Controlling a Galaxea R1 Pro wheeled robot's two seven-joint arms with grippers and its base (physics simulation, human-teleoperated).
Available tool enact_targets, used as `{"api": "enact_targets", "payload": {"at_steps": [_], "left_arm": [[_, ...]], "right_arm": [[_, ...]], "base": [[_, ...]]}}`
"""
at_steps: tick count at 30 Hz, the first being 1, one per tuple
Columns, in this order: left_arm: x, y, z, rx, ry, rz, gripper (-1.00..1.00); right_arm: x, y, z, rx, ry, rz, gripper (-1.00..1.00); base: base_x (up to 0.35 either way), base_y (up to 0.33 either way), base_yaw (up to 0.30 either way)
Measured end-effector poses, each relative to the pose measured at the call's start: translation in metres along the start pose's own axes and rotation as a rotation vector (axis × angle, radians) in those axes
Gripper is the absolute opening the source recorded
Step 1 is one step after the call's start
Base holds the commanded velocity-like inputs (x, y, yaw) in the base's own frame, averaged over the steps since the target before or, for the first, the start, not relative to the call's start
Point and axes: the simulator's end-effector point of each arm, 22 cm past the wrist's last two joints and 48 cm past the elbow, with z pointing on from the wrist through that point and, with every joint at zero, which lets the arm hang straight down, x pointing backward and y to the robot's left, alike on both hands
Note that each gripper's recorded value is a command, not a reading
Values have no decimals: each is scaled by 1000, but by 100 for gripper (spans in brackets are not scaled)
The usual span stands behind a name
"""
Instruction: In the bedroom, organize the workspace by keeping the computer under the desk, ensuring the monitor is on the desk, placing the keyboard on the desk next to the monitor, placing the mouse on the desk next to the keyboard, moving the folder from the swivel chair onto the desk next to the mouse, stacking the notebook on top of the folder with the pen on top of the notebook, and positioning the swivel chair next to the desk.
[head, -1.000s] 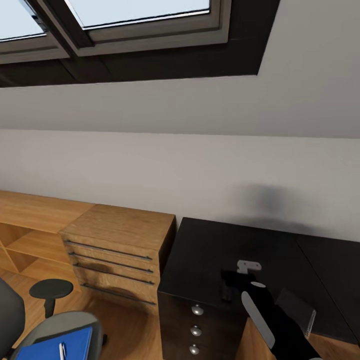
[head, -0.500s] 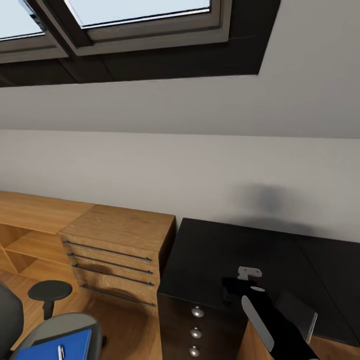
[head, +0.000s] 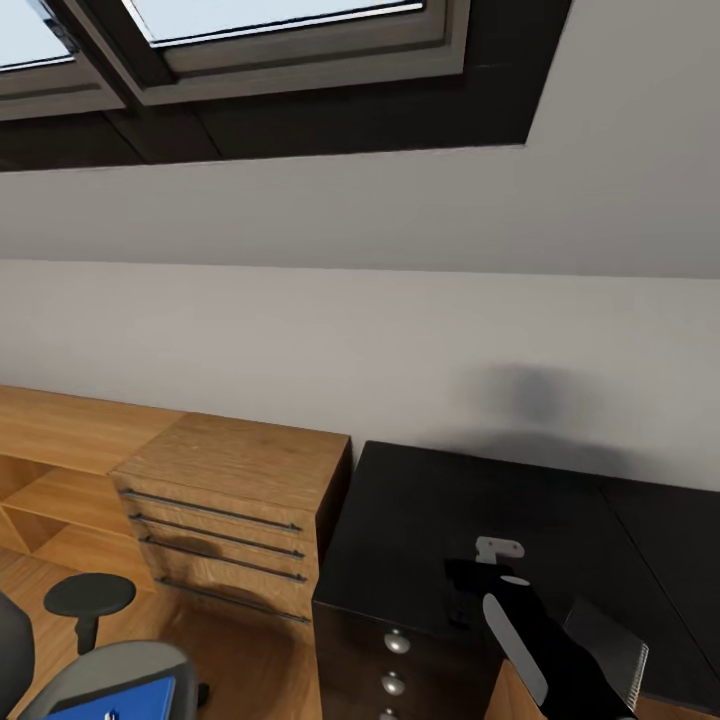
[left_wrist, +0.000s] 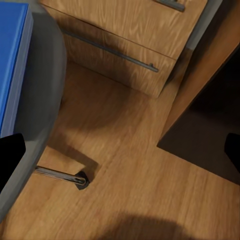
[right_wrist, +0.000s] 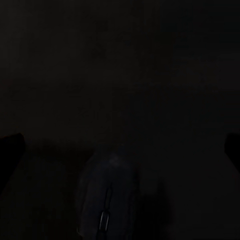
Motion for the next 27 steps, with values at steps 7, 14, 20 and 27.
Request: {"api": "enact_targets", "payload": {"at_steps": [7, 14, 20, 27], "left_arm": [[0, 0, 0, 0, 0, 0, 100], [-1, 0, 0, -1, -2, 0, 100], [2, 2, 3, -8, -3, -2, 100], [9, 4, 9, -12, -2, -3, 100]], "right_arm": [[10, -2, 3, 7, 21, -3, 100], [11, -1, 4, 2, 24, -2, 100], [14, 1, 7, -3, 26, -2, 100], [20, 1, 13, -5, 26, -3, 100]], "base": [[112, 0, 0], [18, 0, 0], [2, 0, 0], [0, 0, 0]]}}
